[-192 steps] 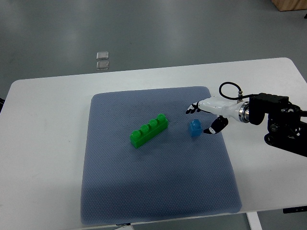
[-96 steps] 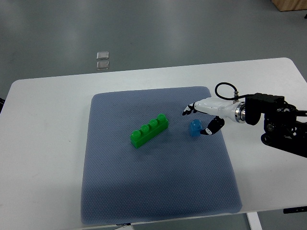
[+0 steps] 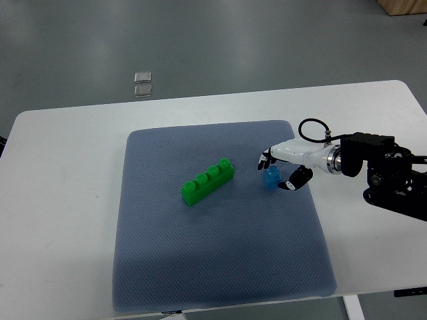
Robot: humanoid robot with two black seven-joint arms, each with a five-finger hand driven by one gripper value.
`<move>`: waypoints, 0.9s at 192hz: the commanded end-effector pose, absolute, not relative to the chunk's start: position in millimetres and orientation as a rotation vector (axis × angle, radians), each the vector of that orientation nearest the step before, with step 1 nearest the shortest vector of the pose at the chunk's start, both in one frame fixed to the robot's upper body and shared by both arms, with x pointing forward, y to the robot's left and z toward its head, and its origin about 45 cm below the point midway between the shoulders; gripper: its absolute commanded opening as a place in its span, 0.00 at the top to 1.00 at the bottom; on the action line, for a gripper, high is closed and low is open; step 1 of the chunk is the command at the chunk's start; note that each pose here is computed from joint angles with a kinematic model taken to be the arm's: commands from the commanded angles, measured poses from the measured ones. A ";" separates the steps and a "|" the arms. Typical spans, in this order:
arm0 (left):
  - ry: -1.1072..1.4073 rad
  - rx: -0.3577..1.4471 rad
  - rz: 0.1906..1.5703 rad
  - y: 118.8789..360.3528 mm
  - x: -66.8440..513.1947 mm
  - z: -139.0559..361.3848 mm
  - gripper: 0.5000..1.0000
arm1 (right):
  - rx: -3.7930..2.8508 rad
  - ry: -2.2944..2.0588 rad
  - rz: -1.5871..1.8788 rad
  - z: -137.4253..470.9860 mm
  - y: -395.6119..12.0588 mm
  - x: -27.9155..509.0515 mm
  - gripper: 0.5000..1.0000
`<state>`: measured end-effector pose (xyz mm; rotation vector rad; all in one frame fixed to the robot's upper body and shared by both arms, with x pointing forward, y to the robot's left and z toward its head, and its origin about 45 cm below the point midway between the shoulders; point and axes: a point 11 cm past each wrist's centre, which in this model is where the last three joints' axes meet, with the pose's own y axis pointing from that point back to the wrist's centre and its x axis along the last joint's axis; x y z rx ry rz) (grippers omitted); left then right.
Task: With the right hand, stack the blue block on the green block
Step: 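Close the right hand fingers around the blue block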
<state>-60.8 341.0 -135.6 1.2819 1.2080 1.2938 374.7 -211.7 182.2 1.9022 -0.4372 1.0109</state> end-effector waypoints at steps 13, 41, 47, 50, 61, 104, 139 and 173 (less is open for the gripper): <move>1.208 1.282 1.294 341.0 -60.8 -135.6 0.00 | 1.900 -0.435 1.010 181.7 -212.3 374.6 0.61; 1.208 1.282 1.294 341.0 -60.8 -135.6 0.00 | 1.903 -0.435 1.007 181.2 -212.0 374.0 0.61; 1.208 1.282 1.294 341.0 -60.8 -135.6 0.00 | 1.902 -0.436 1.007 181.1 -212.4 374.2 0.62; 1.208 1.282 1.294 341.0 -60.8 -135.6 0.00 | 1.904 -0.434 1.008 181.2 -211.8 373.9 0.62; 1.207 1.283 1.295 341.2 -60.8 -135.5 0.00 | 1.904 -0.432 1.008 181.1 -211.9 373.8 0.62; 1.207 1.283 1.295 341.5 -60.9 -135.5 0.00 | 1.905 -0.429 1.009 181.5 -211.6 373.9 0.68; 1.208 1.282 1.294 341.0 -60.8 -135.6 0.00 | 1.906 -0.426 1.004 180.3 -211.8 373.1 0.75; 1.208 1.282 1.294 341.0 -60.8 -135.6 0.00 | 1.905 -0.418 1.005 179.9 -212.3 372.6 0.79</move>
